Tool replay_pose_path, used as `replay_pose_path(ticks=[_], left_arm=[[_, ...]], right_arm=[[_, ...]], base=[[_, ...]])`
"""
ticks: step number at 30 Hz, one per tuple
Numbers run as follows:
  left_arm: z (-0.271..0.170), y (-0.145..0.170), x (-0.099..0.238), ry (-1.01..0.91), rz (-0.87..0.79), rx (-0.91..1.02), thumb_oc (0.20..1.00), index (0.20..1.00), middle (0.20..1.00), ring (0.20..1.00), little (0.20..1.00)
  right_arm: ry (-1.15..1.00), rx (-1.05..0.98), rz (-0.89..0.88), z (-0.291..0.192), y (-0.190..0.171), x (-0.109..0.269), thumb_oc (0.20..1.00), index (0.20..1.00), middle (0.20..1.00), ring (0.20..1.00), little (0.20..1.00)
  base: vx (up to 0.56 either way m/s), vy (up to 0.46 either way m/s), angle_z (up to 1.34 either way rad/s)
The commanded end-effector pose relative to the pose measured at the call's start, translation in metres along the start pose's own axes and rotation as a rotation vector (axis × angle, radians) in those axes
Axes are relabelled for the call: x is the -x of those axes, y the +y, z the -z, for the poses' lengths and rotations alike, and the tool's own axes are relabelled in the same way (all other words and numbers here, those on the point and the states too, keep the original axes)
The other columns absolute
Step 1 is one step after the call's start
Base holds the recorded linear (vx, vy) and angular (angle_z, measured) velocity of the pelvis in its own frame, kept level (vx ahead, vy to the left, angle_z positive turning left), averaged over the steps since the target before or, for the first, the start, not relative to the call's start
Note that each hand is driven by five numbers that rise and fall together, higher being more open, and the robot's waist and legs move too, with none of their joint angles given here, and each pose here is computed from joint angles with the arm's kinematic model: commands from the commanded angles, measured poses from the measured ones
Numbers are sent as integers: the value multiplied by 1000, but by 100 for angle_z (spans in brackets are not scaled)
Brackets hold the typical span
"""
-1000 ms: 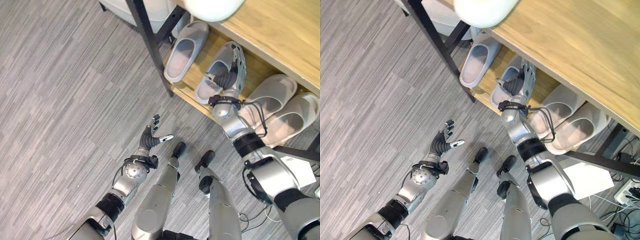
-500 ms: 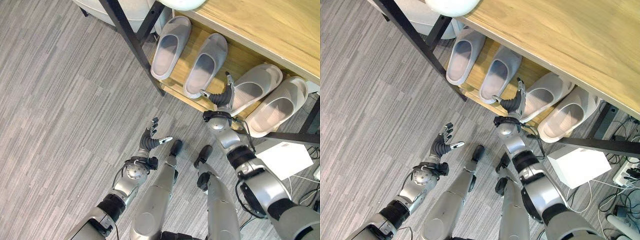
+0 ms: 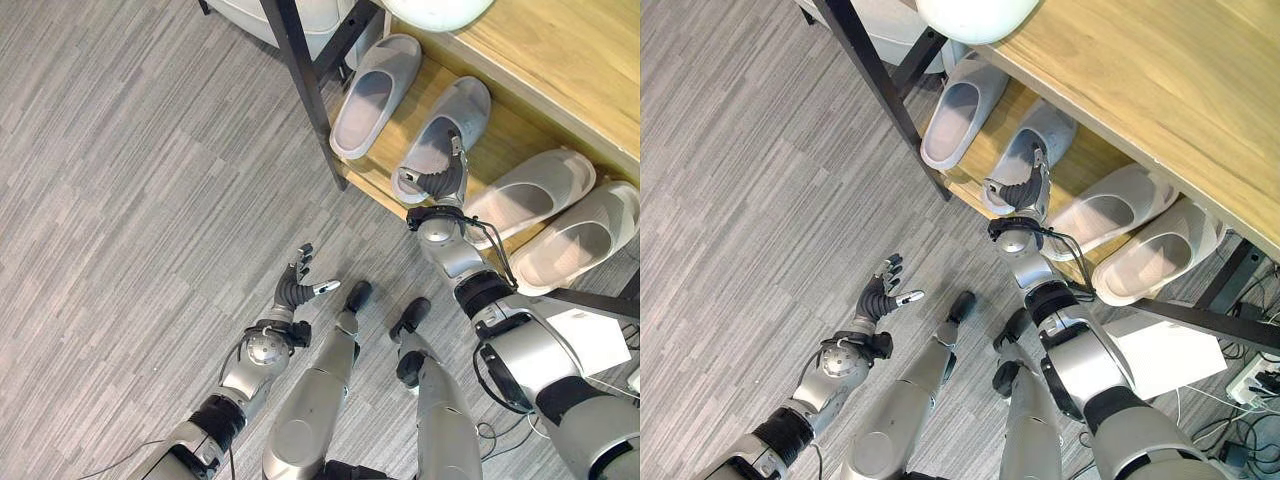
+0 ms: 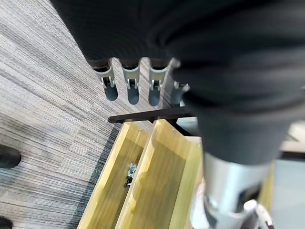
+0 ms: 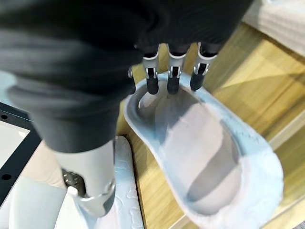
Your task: Arrange the slippers neatly on the shoe rack.
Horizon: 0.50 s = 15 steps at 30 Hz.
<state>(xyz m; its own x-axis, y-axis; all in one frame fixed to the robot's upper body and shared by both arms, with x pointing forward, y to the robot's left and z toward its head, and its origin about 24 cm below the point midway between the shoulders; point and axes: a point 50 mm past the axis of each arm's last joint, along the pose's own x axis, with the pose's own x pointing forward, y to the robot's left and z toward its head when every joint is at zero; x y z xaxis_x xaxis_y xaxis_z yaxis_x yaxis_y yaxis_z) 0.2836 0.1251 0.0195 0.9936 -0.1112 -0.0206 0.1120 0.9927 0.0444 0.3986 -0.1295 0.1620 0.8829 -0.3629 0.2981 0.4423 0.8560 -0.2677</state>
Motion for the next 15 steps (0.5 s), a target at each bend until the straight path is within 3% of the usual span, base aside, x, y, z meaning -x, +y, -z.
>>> replay_pose_path(ticks=[1, 5, 6, 8, 12, 15], left_arm=[[-9, 5, 0, -58, -13, 7, 1000, 1000, 1000, 1000, 1000], [-12, 3, -2, -67, -19, 9, 1000, 1000, 1000, 1000, 1000], [-13, 0, -5, -66, -14, 9, 1000, 1000, 1000, 1000, 1000], [-13, -1, -5, -66, -8, 5, 1000, 1000, 1000, 1000, 1000], [-6, -3, -5, -32, 31, -24, 1000, 1000, 1000, 1000, 1000], [-3, -2, -3, -18, 52, -25, 1000, 1000, 1000, 1000, 1000]], right_arm=[[-70, -60, 51, -13, -5, 0, 1000, 1000, 1000, 1000, 1000], [-48, -124, 62, -11, -2, 6, 1000, 1000, 1000, 1000, 1000], [54, -257, 70, -2, 1, 8, 1000, 1000, 1000, 1000, 1000], [93, -323, 74, 0, 1, 8, 1000, 1000, 1000, 1000, 1000], [332, -752, 115, 13, 4, 5, 1000, 1000, 1000, 1000, 1000], [370, -882, 117, 14, -2, -4, 1000, 1000, 1000, 1000, 1000]], base=[[0, 0, 0], [-8, 18, -1], [-3, 19, -7], [16, -9, -10], [11, -5, -2], [36, -22, 8]])
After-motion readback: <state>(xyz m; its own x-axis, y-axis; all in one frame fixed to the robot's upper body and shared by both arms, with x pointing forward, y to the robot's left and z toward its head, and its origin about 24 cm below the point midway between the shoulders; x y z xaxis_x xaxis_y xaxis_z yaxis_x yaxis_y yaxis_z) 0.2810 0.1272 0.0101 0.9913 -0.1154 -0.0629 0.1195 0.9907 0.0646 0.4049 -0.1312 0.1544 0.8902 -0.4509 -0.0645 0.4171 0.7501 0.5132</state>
